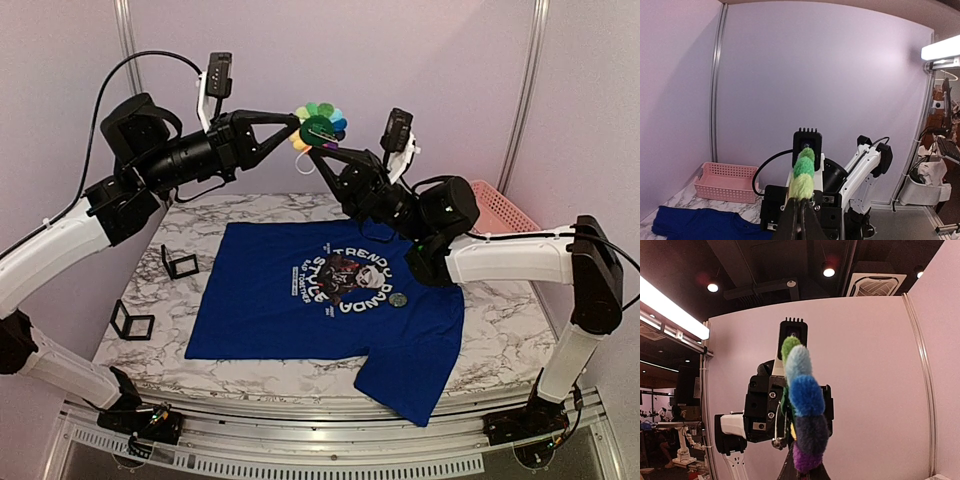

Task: Pin the brooch onto the clothing
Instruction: Pass from the left arm to the right, then pass from the right arm to the left

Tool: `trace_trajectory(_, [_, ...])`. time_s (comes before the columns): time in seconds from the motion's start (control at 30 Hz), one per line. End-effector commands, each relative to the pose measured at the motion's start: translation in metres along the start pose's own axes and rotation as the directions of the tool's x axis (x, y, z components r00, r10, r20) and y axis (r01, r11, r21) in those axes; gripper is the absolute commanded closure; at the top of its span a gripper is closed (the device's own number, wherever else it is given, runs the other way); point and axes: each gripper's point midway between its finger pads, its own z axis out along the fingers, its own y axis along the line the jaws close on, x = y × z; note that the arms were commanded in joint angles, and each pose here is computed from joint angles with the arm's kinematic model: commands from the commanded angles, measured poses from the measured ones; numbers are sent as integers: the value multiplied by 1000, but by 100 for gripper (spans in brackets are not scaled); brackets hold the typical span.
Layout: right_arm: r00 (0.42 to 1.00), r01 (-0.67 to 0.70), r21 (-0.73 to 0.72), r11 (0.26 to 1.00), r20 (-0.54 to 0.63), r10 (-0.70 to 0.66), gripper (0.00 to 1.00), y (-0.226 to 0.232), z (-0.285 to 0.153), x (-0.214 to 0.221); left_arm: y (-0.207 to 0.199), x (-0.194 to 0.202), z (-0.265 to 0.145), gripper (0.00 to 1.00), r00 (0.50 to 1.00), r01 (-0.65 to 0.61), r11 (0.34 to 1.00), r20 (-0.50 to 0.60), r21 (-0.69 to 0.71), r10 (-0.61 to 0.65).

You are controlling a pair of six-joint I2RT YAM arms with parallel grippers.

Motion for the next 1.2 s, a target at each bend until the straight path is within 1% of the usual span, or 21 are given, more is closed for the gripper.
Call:
trace_trajectory(0.0, [999,28,49,998,-30,-27,100,-5,-21,-8,-11,27,-16,59,993,-72,997,-95,16,73])
trace_trajectory(0.03, [997,28,61,998,-80,-23,100,-5,-25,-7,-13,30,-22,46,989,-96,995,-111,18,98])
trace_trajectory(0.07, [986,28,82,996,-165,-14,100,-11,-29,5,-16,32,-28,39,983,-126,992,-129,31,129])
trace_trajectory(0.1, [964,22,92,996,-265,4,100,-13,-32,16,-19,33,-33,37,976,-158,987,-145,41,162])
trace_trajectory(0.13, [923,2,121,993,-382,45,100,-17,-36,34,-21,37,-40,37,965,-185,982,-180,44,190])
trace_trajectory(0.17, [867,53,121,991,-498,14,100,-17,-43,44,-20,39,-45,37,955,-205,978,-210,36,208])
trace_trajectory(0.23, [737,86,138,987,-675,30,100,-18,-65,69,-16,44,-55,36,931,-252,968,-270,6,244])
trace_trajectory(0.27, [673,92,153,984,-738,52,100,-17,-79,77,-14,49,-60,36,920,-260,965,-307,-11,245])
trace_trajectory(0.33, [546,121,127,984,-837,41,100,-13,-106,93,-10,60,-69,35,895,-272,962,-374,-25,244])
trace_trajectory(0.4, [457,101,141,985,-886,80,100,-8,-123,102,-10,70,-76,33,877,-269,963,-420,-25,234])
trace_trajectory(0.47, [397,62,155,986,-910,118,100,-1,-134,108,-11,76,-78,32,871,-252,967,-441,-22,217])
trace_trajectory(0.53, [361,30,155,987,-923,134,100,6,-137,109,-10,85,-79,31,865,-227,974,-463,-22,191])
trace_trajectory(0.67, [324,1,120,993,-939,113,100,24,-134,108,-2,110,-75,31,852,-144,989,-514,-42,103])
trace_trajectory(0.73, [295,-16,103,995,-950,103,100,30,-132,113,-1,119,-71,32,848,-106,993,-525,-42,68])
trace_trajectory(0.87, [240,-41,108,993,-964,115,100,34,-129,127,-9,126,-60,32,852,-86,996,-518,-1,73])
trace_trajectory(0.93, [235,-44,109,993,-965,117,100,34,-127,131,-12,138,-59,33,842,-62,998,-537,6,56])
trace_trajectory(1.0, [240,-49,97,994,-965,106,100,37,-122,131,-18,151,-61,35,824,-34,999,-565,23,41])
trace_trajectory(1.1, [250,-58,77,995,-964,89,100,41,-116,129,-27,161,-62,41,802,-32,997,-594,63,64])
trace_trajectory(1.17, [245,-58,74,996,-966,86,100,41,-114,127,-29,166,-61,42,788,-47,995,-609,83,88])
